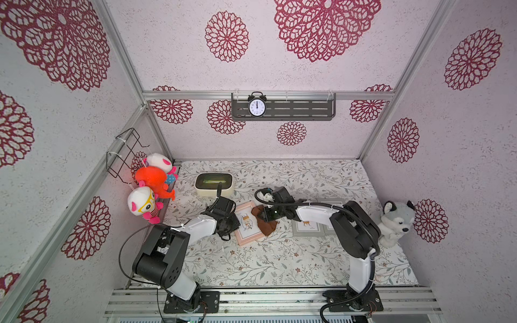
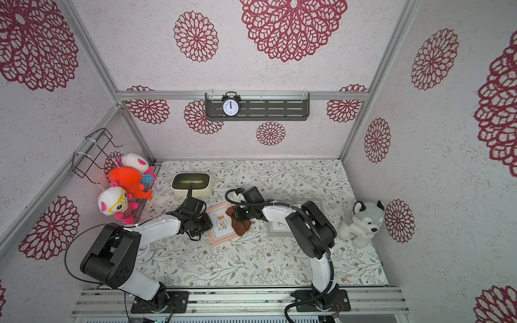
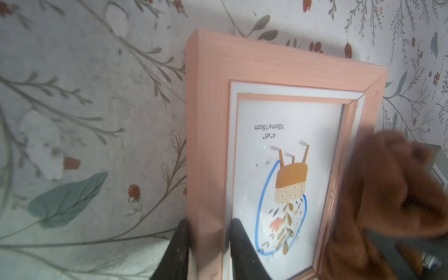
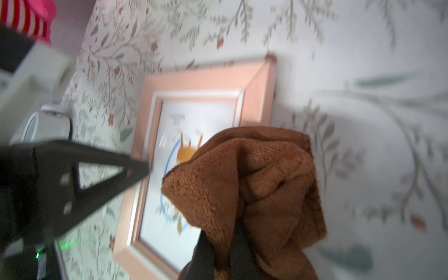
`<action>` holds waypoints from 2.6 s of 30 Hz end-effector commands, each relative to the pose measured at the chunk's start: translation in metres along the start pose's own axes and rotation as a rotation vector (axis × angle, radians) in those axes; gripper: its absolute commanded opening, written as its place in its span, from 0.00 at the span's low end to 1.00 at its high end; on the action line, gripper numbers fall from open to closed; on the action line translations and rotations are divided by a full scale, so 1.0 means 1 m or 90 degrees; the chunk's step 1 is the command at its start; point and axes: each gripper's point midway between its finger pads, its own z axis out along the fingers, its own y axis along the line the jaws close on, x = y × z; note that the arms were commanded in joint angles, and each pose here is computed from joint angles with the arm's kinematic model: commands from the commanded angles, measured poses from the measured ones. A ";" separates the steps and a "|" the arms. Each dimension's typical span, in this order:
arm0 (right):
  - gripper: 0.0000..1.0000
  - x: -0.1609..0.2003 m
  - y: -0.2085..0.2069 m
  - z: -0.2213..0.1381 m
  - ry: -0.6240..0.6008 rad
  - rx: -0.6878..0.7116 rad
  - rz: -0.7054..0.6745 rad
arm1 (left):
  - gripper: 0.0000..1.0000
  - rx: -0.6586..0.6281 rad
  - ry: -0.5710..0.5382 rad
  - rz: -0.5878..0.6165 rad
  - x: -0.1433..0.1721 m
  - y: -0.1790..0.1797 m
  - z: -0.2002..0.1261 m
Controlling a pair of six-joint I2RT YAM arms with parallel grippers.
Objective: Wipe the picture frame with a cloth
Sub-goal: Wipe the dirt from the picture frame.
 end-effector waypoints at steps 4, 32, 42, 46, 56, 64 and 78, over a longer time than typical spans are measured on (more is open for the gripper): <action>0.00 0.019 -0.055 0.017 0.082 0.130 0.047 | 0.12 -0.107 0.062 -0.002 0.032 0.049 0.020; 0.00 -0.068 -0.046 0.067 0.027 0.099 0.058 | 0.12 -0.085 0.080 0.029 0.037 0.040 0.028; 0.00 -0.098 -0.014 -0.028 -0.116 0.024 0.032 | 0.12 -0.062 0.091 0.068 0.039 0.025 0.030; 0.00 -0.079 0.001 -0.024 -0.092 -0.028 0.039 | 0.12 -0.052 0.097 0.087 0.042 0.017 0.033; 0.00 -0.066 -0.064 0.022 -0.034 0.108 0.119 | 0.12 -0.031 0.113 0.126 0.051 0.007 0.039; 0.00 -0.083 -0.083 0.049 -0.006 0.120 0.122 | 0.11 -0.024 0.120 0.129 0.057 0.009 0.045; 0.00 -0.091 -0.094 0.025 -0.061 0.077 0.191 | 0.10 -0.025 0.127 0.129 0.061 0.014 0.051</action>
